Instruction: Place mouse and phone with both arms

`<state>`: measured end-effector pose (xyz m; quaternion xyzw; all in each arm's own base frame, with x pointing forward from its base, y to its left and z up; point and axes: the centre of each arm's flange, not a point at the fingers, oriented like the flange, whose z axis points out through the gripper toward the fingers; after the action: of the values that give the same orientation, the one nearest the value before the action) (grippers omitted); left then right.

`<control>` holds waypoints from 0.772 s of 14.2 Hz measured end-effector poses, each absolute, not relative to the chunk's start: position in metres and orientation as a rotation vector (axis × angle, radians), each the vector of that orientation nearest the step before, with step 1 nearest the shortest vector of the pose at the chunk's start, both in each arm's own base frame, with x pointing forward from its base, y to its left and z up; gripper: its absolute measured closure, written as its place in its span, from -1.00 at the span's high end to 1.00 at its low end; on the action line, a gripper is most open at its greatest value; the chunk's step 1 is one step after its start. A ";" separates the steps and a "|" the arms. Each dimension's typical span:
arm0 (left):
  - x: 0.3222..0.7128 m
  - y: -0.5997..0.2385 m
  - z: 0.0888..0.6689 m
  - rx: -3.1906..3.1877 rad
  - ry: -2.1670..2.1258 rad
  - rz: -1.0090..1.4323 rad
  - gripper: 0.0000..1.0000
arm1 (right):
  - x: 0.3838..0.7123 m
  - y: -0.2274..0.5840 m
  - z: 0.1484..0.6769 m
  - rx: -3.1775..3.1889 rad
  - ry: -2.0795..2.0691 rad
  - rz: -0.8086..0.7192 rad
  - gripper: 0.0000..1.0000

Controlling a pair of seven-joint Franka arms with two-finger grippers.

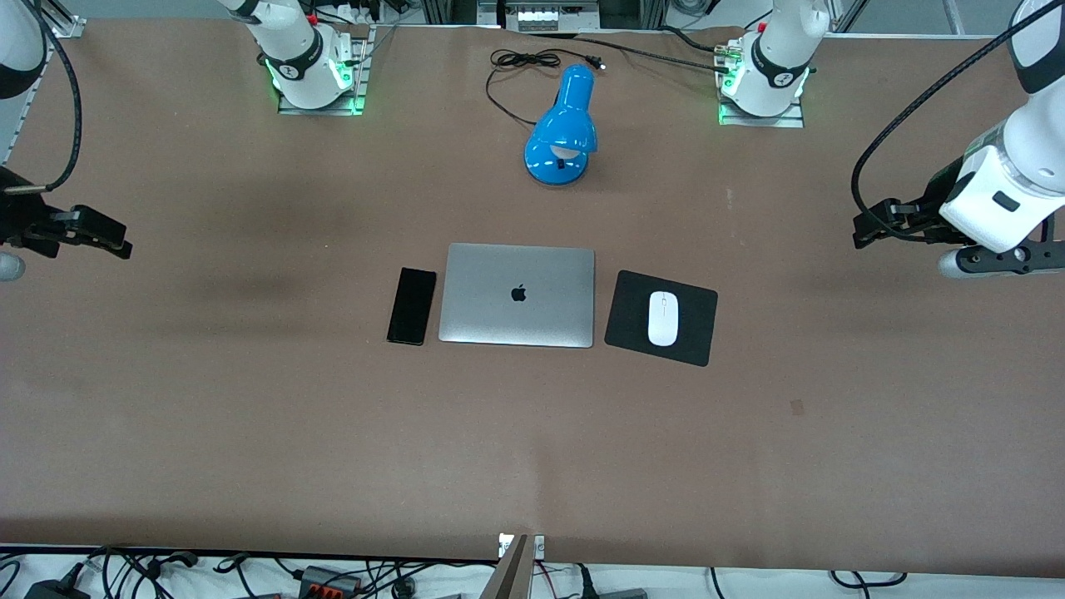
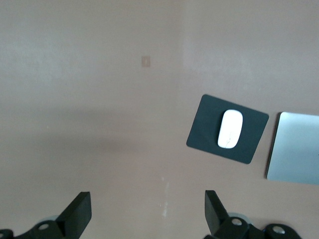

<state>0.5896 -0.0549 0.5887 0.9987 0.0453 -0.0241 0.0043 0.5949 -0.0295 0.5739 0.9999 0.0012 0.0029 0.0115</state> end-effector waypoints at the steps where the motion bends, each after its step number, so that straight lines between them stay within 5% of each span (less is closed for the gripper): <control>1: 0.591 -0.055 0.591 3.128 0.142 -0.063 1.00 | 0.590 -0.030 0.572 3.119 0.005 0.013 1.00; 11: 0.590 -0.055 0.592 3.110 0.146 -0.108 1.00 | 0.554 -0.027 0.575 3.124 0.014 0.053 1.00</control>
<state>0.5899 -0.0547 0.5915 0.9982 0.0469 -0.0347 0.0131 0.5537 -0.0271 0.5752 0.9998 0.0046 0.0170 0.0083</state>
